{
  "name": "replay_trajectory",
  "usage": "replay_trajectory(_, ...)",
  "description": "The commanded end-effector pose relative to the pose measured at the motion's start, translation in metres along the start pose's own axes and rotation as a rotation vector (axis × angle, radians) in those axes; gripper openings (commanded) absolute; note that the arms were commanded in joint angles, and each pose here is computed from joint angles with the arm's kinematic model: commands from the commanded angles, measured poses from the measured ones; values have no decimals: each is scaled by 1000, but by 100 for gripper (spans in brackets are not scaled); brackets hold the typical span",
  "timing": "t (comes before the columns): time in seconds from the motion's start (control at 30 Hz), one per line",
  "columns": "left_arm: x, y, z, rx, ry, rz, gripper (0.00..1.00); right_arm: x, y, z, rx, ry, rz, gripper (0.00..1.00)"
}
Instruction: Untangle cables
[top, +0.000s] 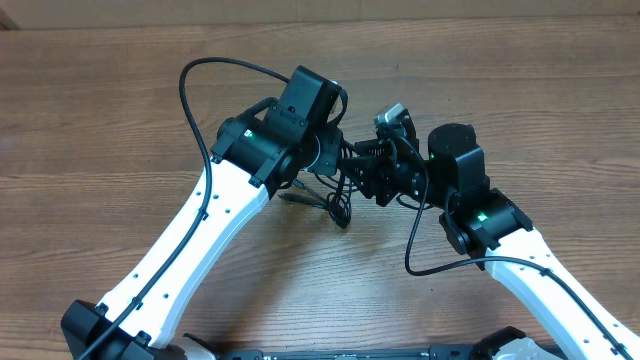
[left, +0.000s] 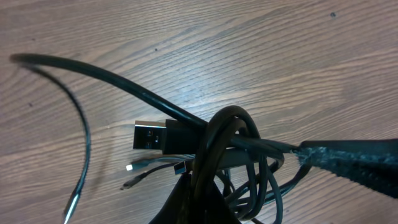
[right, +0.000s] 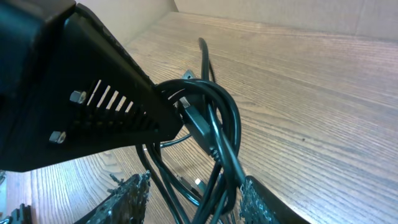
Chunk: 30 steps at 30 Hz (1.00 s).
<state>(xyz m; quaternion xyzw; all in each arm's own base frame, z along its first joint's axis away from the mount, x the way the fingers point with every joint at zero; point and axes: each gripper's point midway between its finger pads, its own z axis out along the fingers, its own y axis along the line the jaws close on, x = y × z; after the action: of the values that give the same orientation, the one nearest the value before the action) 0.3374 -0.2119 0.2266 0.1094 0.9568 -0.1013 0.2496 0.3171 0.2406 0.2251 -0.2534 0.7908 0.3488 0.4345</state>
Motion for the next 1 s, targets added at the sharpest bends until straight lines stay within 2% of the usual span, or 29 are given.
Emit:
replay_trajectory(0.0,-5,0,-8,-6,-27,90,4,-9,-2,0,17,-21,-87,48)
replay_trajectory(0.17,-2,-10,-8,52,-11,167,4,-9,-4,0,27,-18,-233,46)
replay_trajectory(0.23,0,-15,-8,81,-4,188,4,-9,-7,-1,48,-18,-244,39)
replay_trajectory(0.27,0,-16,-8,85,-3,188,4,-9,-10,-1,63,-17,-243,28)
replay_trajectory(0.3,1,-17,-9,93,-1,188,4,-8,-11,-1,66,-14,-241,22)
replay_trajectory(0.4,0,-18,-9,97,-2,194,4,-5,-12,-1,72,-1,-235,21)
replay_trajectory(0.5,3,-29,-10,165,6,249,4,-1,-16,-1,91,18,-226,21)
replay_trajectory(0.73,3,-32,-11,178,5,252,4,0,-16,-1,91,22,-223,4)
replay_trajectory(0.97,-1,-28,-10,152,-8,213,4,4,-14,-1,80,33,-156,4)
